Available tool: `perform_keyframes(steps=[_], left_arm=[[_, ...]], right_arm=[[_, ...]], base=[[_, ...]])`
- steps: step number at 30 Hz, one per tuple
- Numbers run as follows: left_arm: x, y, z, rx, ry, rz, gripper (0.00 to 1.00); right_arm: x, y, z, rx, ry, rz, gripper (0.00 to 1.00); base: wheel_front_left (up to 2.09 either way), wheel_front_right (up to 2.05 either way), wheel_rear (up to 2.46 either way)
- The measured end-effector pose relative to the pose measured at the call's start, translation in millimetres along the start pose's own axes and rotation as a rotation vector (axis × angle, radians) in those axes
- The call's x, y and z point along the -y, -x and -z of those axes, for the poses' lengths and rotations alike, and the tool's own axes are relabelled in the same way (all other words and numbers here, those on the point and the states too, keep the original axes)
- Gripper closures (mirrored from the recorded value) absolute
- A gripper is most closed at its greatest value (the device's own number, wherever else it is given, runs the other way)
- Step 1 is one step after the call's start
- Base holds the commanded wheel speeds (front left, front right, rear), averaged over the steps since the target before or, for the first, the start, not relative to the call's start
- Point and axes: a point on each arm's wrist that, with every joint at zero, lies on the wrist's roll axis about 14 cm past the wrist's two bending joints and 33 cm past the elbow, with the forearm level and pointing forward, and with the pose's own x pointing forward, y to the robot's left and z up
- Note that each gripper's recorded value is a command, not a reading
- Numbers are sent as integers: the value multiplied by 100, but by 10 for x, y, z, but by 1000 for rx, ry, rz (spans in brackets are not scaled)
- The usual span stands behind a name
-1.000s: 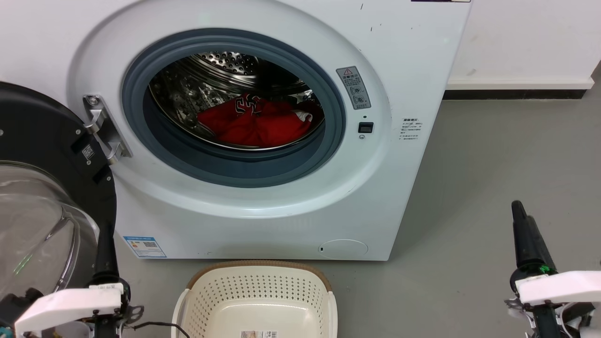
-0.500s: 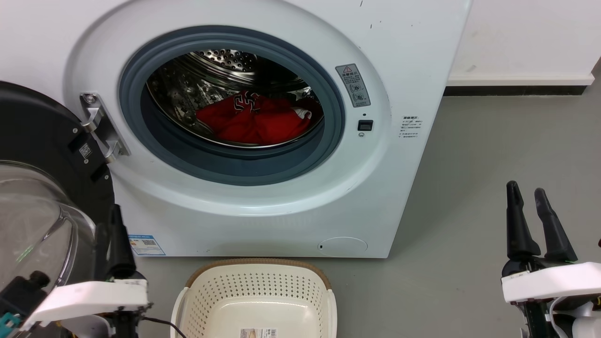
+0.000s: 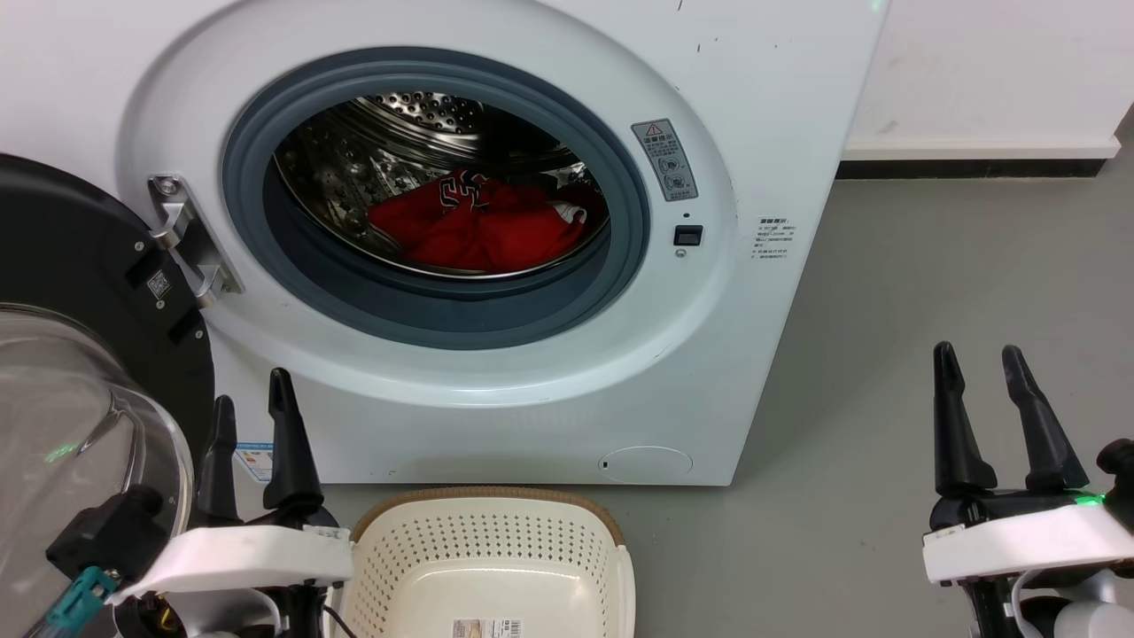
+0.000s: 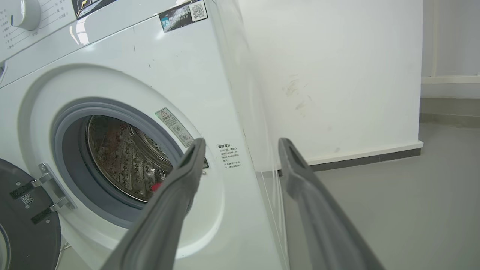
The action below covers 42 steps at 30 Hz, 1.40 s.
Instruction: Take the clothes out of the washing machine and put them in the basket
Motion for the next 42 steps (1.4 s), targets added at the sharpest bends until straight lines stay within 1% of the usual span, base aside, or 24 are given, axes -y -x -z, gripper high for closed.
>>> perform_keyframes(steps=[9, 14, 19, 30, 42], left_arm=[[132, 14, -63, 41, -109, 29, 0], [199, 44, -13, 40, -180, 57, 0], [189, 73, 61, 29, -255, 53, 0], [274, 111, 199, 13, -370, 99, 0], [380, 170, 291, 10, -454, 167, 0]], right_arm=[[-81, 25, 15, 1, 97, -32, 0], [-121, 40, 12, 7, 153, -49, 0], [-153, 49, 20, 8, 211, -64, 0], [-188, 80, 17, 16, 326, -87, 0], [-292, 108, 27, 27, 431, -131, 0]], base=[[0, 0, 0], [0, 0, 0], [0, 0, 0], [0, 0, 0], [0, 0, 0]])
